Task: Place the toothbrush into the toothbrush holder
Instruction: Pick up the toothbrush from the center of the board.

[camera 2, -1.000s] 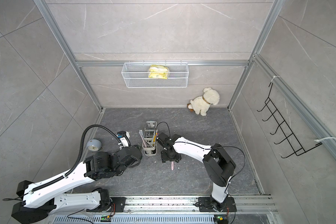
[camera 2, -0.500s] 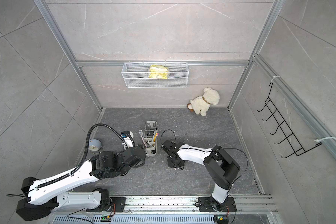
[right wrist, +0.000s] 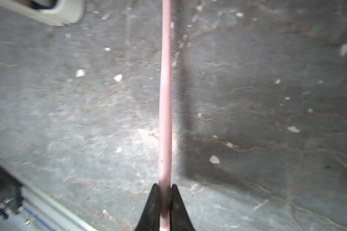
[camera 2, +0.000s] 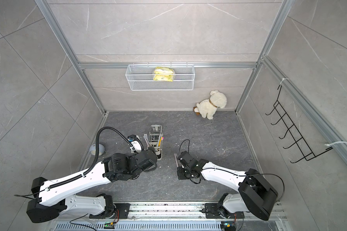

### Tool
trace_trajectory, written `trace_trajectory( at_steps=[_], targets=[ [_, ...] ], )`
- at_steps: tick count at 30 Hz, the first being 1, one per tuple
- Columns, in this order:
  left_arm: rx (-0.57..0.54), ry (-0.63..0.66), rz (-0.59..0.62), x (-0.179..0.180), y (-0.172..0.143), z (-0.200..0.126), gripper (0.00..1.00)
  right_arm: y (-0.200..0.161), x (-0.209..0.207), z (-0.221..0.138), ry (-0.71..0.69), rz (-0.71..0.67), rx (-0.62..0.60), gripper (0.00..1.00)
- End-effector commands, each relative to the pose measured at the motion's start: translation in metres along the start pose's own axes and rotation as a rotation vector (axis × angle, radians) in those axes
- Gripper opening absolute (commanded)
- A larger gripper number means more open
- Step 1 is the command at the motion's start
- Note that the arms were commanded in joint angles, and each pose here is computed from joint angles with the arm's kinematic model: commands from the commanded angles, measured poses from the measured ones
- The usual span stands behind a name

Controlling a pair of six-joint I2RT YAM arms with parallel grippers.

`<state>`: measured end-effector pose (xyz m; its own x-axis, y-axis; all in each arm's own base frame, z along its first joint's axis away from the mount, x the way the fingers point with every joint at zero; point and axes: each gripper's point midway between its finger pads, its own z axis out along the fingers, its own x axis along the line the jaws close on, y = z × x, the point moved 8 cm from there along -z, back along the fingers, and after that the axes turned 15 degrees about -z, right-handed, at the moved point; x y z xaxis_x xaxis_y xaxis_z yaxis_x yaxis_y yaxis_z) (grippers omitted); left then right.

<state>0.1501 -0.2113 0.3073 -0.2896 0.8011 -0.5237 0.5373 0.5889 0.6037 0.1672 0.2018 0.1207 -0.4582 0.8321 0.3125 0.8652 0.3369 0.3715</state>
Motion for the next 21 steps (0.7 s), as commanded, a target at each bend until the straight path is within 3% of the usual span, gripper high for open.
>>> trace_trajectory(
  at_steps=[1, 8, 17, 21],
  targets=[
    [-0.009, -0.054, -0.021, -0.018, 0.003, 0.000, 0.93, 0.000, 0.011, -0.012, 0.101, -0.047, -0.057, 0.12],
    [0.204, -0.174, -0.133, -0.037, -0.026, 0.042, 0.93, -0.001, 0.015, -0.030, 0.137, -0.071, -0.105, 0.12],
    [0.353, -0.219, -0.204, -0.055, -0.054, 0.079, 0.93, 0.003, 0.025, -0.057, 0.213, -0.079, -0.186, 0.12],
    [0.356, -0.208, -0.201, -0.058, -0.056, 0.084, 0.91, 0.005, 0.031, -0.075, 0.241, -0.087, -0.218, 0.12]
  ],
)
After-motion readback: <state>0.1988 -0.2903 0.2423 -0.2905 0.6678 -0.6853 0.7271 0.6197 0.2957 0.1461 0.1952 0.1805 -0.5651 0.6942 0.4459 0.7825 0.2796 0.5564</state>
